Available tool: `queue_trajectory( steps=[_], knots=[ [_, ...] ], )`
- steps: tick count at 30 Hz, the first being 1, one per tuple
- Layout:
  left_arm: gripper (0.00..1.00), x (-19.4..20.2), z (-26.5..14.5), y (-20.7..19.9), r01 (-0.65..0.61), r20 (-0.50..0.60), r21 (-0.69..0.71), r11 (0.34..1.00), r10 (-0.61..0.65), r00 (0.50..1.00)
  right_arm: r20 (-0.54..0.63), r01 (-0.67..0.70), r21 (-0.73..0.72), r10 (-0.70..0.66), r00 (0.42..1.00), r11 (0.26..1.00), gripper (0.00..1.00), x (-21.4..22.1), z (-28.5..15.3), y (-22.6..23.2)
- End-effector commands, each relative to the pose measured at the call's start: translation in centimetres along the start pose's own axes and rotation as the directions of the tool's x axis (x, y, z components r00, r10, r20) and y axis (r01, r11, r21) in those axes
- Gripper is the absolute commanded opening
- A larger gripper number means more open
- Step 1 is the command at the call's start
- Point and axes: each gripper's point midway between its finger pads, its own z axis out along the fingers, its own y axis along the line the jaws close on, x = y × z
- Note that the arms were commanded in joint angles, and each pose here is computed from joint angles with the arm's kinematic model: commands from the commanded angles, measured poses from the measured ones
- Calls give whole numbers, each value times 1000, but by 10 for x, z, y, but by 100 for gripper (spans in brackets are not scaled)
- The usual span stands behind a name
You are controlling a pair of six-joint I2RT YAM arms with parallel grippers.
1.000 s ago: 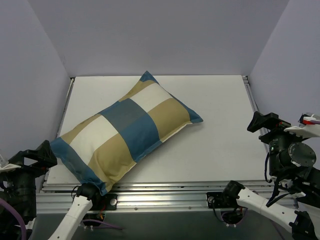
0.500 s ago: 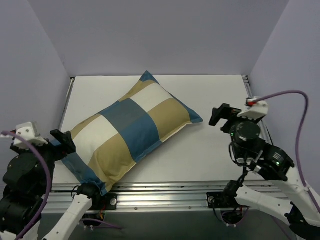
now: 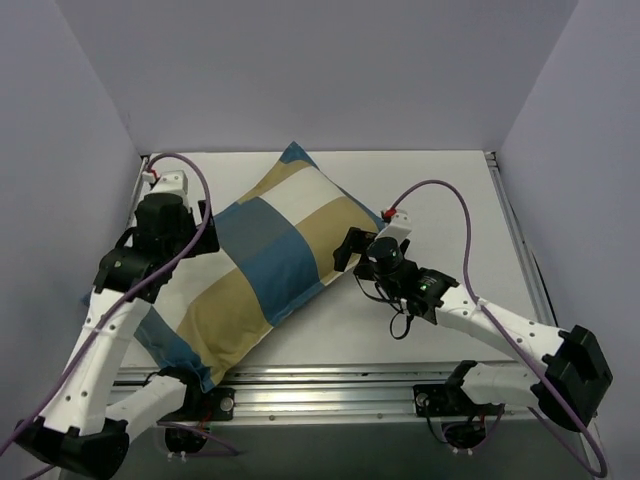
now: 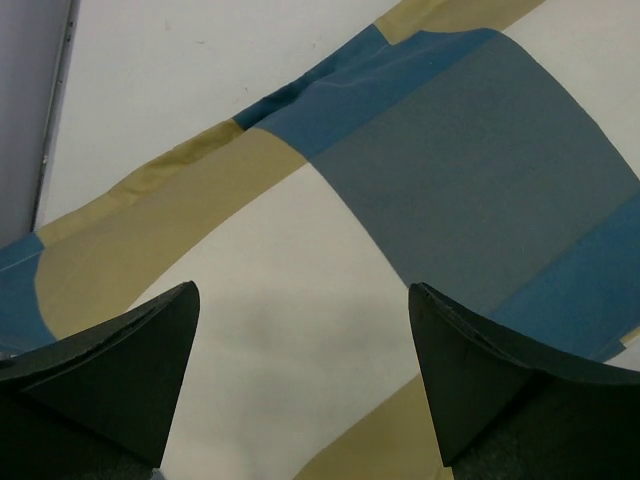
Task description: Remove the pillowcase from the pillow
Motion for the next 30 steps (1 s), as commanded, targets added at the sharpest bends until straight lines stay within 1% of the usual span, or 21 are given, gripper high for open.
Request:
queue_trajectory(
  steps=[1,2,5,8,9,10,13,14,15,16,17,18,19,20,21,22,23,25,28,29,30],
  knots=[
    [94,-12,32,-14,15,11,22,1000,-15,1000,-19,-148,-164,147,989,975,100,5,17,36],
    [94,-4,50,-14,7,-36,7,1000,-7,999,-36,-154,-168,150,988,974,100,12,21,36],
    [94,21,80,-15,-1,-133,-13,1000,-1,991,-82,-167,-188,154,985,968,100,31,35,40],
    [94,54,101,-19,-7,-229,-10,1000,5,973,-125,-184,-212,160,979,960,100,48,48,45],
    [94,63,106,-20,-10,-255,-4,1000,8,967,-119,-196,-237,172,978,951,100,47,52,51],
    [94,73,109,-25,-8,-289,18,1000,13,957,-137,-190,-232,161,977,954,100,57,60,51],
    [94,100,122,-40,-9,-400,76,997,39,916,-162,-179,-284,137,977,942,100,70,78,64],
    [94,116,128,-42,-22,-457,85,996,59,888,-192,-176,-321,118,974,931,100,77,79,71],
    [94,124,129,-48,-29,-486,104,994,76,870,-197,-176,-342,112,974,923,100,84,87,75],
    [94,129,131,-52,-29,-509,116,993,84,857,-205,-176,-362,106,973,915,98,87,89,79],
    [94,143,134,-58,-28,-556,134,991,98,826,-208,-171,-386,95,974,907,95,88,91,84],
    [94,149,135,-62,-27,-573,148,989,108,812,-220,-172,-420,84,972,891,89,94,93,89],
    [94,154,135,-69,-37,-584,165,986,128,802,-223,-168,-440,74,972,882,71,96,94,91],
    [94,161,135,-79,-17,-610,191,981,132,782,-226,-164,-453,65,972,876,59,96,95,92],
    [94,163,136,-85,-12,-616,199,980,134,776,-235,-169,-457,65,970,873,45,96,97,89],
    [94,165,136,-97,-11,-608,225,974,150,780,-232,-172,-449,71,970,877,23,93,98,84],
    [94,169,136,-108,18,-617,235,972,135,775,-233,-177,-435,79,969,883,14,92,98,75],
    [94,178,138,-137,58,-616,283,957,135,776,-193,-185,-409,113,975,894,0,68,100,57],
    [95,178,141,-175,89,-593,337,937,138,793,-119,-156,-338,122,985,928,0,28,97,25],
    [94,186,140,-192,91,-604,357,930,155,782,-92,-138,-315,115,989,939,0,16,95,18],
    [95,174,141,-211,104,-580,391,915,157,800,-80,-118,-275,99,992,954,0,3,84,9]
  ],
)
